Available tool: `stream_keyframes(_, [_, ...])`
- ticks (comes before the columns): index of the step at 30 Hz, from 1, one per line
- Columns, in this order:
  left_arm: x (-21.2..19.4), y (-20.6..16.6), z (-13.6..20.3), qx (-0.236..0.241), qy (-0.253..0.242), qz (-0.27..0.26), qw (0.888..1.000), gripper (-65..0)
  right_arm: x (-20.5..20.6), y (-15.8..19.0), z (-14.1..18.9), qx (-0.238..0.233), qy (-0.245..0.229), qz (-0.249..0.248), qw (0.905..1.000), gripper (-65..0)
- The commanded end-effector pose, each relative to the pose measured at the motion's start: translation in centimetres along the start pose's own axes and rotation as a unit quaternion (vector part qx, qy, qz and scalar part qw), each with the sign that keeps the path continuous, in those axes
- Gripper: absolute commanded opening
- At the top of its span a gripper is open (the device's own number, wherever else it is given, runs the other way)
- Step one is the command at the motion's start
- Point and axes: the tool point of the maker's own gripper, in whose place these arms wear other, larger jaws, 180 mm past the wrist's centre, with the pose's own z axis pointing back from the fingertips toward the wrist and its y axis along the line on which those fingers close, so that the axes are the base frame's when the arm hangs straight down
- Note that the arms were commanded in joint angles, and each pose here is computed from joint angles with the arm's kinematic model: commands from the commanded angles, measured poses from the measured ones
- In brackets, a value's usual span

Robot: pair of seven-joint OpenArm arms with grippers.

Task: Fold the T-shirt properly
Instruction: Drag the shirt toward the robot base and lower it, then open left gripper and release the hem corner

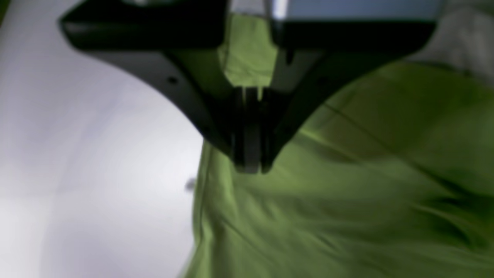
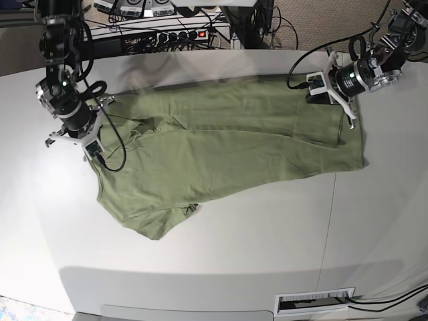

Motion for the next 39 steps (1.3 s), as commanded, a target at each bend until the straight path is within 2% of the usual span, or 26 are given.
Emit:
stream_keyframes(1, [-4.9, -4.2, 0.8, -0.082, 0.112, -0.027, 0.99, -65.0, 1.0, -1.2, 0.1, -0.012, -0.012, 0.002, 0.9998, -65.0])
stream_keyframes(7, [-5.0, -4.9, 0.9, -0.102, 0.111, -0.029, 0.988, -65.0, -1.1, 0.0, -0.5, 0.005, 0.05, 0.011, 0.9987, -65.0])
stream_keyframes(14, [-5.8, -4.8, 1.7, -0.107, 0.121, -0.033, 0.986, -65.0, -4.9, 1.1, 0.3, 0.024, 0.117, 0.019, 0.9926, -65.0])
stream_keyframes(21, [-5.9, -6.4, 2.6, -0.133, 0.112, -0.019, 0.985, -65.0, -8.9, 3.2, 1.9, 0.08, 0.178, 0.007, 0.9808, -65.0])
stream_keyframes(25, [-6.3, -7.8, 2.9, -0.145, 0.118, -0.018, 0.982, -65.0, -10.5, 3.3, 2.6, 0.085, 0.2, 0.016, 0.9759, -65.0])
stream_keyframes(28, [-6.7, -8.0, 3.1, -0.148, 0.127, -0.031, 0.98, -65.0, -10.6, 3.3, 3.0, 0.085, 0.203, 0.024, 0.9751, -65.0])
stream_keyframes(31, [-6.8, -7.2, 2.9, -0.128, 0.133, -0.046, 0.982, -65.0, -9.6, 3.3, 3.5, 0.082, 0.198, 0.032, 0.9762, -65.0])
stream_keyframes(35, [-6.7, -6.6, 3.1, -0.121, 0.138, -0.076, 0.98, -65.0, -7.8, 3.1, 3.6, 0.077, 0.164, 0.037, 0.9827, -65.0])
stream_keyframes(39, [-5.0, -5.5, 3.8, -0.115, 0.118, -0.088, 0.982, -65.0, -5.7, 2.4, 3.7, 0.064, 0.119, 0.034, 0.9903, -65.0])
